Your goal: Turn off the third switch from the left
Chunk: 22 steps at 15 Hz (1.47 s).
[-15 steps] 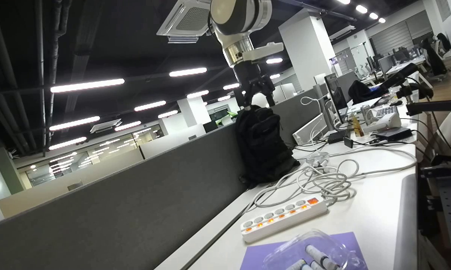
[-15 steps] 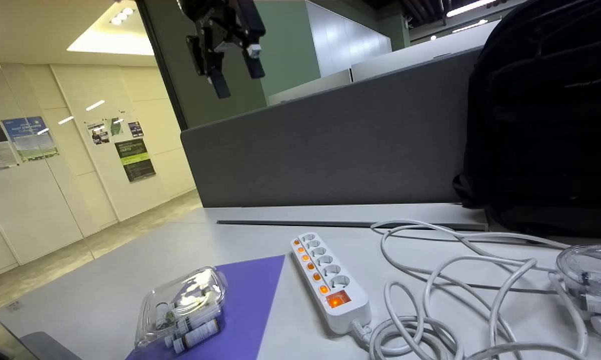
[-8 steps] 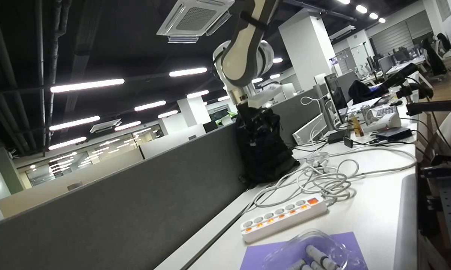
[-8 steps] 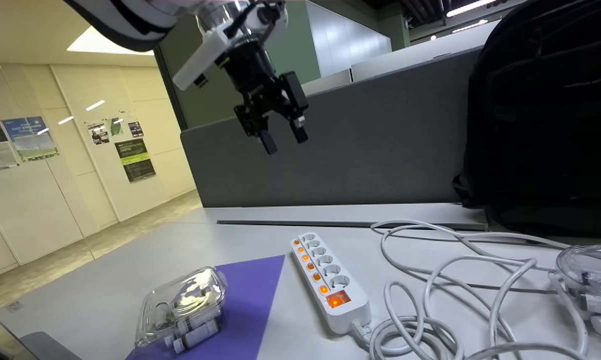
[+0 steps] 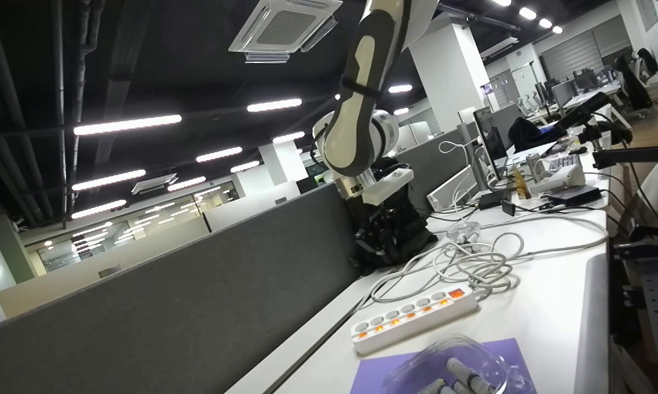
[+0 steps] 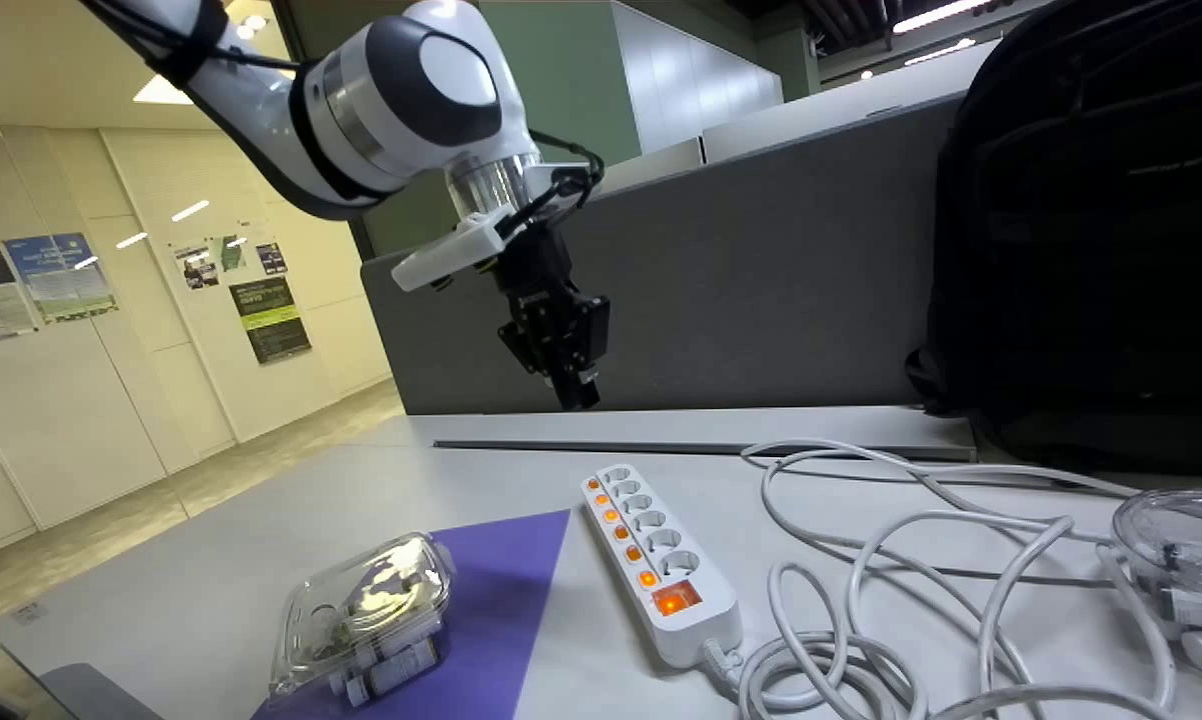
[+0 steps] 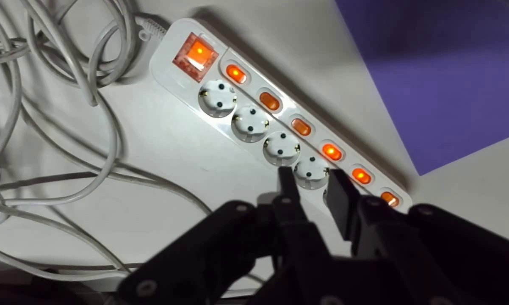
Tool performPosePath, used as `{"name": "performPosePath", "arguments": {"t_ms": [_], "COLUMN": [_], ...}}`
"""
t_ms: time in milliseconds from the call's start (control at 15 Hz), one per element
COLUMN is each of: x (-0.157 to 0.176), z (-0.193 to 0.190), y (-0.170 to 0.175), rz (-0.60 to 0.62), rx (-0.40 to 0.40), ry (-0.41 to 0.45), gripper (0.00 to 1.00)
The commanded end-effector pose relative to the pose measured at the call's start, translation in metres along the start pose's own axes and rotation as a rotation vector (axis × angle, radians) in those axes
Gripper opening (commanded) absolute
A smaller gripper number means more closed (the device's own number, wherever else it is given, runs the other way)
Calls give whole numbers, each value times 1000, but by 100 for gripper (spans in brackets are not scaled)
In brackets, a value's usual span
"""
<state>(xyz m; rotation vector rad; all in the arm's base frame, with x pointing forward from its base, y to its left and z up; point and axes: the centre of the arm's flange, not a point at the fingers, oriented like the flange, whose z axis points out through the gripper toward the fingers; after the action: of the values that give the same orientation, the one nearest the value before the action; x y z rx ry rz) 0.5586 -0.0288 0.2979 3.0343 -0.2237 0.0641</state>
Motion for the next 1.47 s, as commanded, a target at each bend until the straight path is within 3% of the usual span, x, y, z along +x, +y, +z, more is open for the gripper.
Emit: {"name": "performPosePath", "arguments": {"t_ms": [0,267,333,1400], "x": [25,44,23,30], "z": [17,33,31,99], "y": [-15,-24,-22,-26], "rz": [11,17,4,15], "rx": [16,34,29,25], "ry": [-10,-43,-30,-13], "gripper": [1,0,1,0]}}
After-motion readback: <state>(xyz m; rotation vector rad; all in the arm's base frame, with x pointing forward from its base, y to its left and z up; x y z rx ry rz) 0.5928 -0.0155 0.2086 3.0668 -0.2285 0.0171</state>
